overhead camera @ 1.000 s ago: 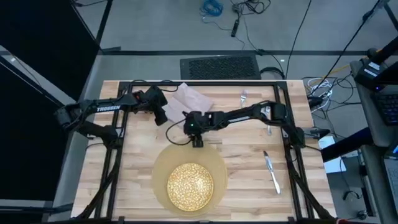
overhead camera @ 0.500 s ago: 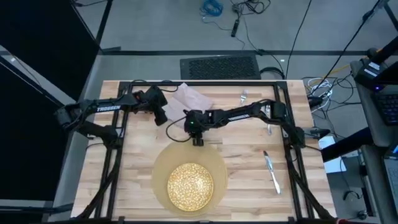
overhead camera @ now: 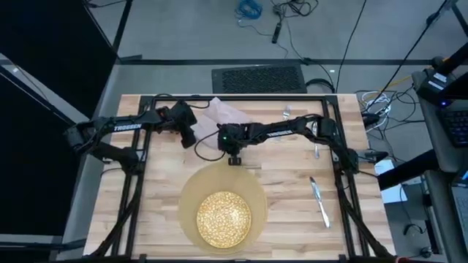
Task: Set table place
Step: Fold the light orange napkin on the table
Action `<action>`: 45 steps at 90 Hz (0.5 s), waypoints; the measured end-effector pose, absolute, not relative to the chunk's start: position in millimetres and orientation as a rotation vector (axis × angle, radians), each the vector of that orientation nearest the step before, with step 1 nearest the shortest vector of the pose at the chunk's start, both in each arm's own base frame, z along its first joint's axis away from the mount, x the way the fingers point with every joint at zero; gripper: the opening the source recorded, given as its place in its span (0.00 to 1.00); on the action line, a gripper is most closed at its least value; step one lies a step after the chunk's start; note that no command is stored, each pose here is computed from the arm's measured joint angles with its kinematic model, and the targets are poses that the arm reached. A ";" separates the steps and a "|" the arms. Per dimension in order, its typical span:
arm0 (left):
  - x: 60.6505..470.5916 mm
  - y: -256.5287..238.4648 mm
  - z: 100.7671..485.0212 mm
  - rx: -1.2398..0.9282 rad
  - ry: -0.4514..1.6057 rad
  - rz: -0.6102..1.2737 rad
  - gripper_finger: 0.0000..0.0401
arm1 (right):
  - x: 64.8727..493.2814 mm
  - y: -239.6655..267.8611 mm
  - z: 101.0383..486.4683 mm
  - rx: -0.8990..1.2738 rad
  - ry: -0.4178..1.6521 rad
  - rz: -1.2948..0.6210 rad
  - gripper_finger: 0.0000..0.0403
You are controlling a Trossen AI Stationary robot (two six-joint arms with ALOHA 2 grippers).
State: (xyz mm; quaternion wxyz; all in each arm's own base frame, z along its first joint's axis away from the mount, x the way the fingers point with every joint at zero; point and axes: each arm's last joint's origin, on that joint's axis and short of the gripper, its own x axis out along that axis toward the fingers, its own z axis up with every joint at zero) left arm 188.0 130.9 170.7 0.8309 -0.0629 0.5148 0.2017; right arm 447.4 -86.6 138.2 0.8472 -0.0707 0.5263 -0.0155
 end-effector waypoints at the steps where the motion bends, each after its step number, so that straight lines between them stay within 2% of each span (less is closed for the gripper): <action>1: 187.9 130.6 170.4 -0.137 1.092 0.423 0.39 | 447.3 -86.7 139.0 -0.148 1.116 -0.032 0.00; 11: 188.5 128.7 167.1 -0.111 1.073 0.365 0.39 | 445.1 -86.3 143.2 -0.142 1.170 -0.024 0.00; 33: 198.5 123.7 168.5 0.179 1.053 0.202 0.39 | 443.3 -85.4 143.3 -0.133 1.193 -0.011 0.00; 45: 201.1 119.1 168.3 0.238 1.059 0.153 0.39 | 443.4 -85.2 143.5 -0.130 1.191 -0.005 0.00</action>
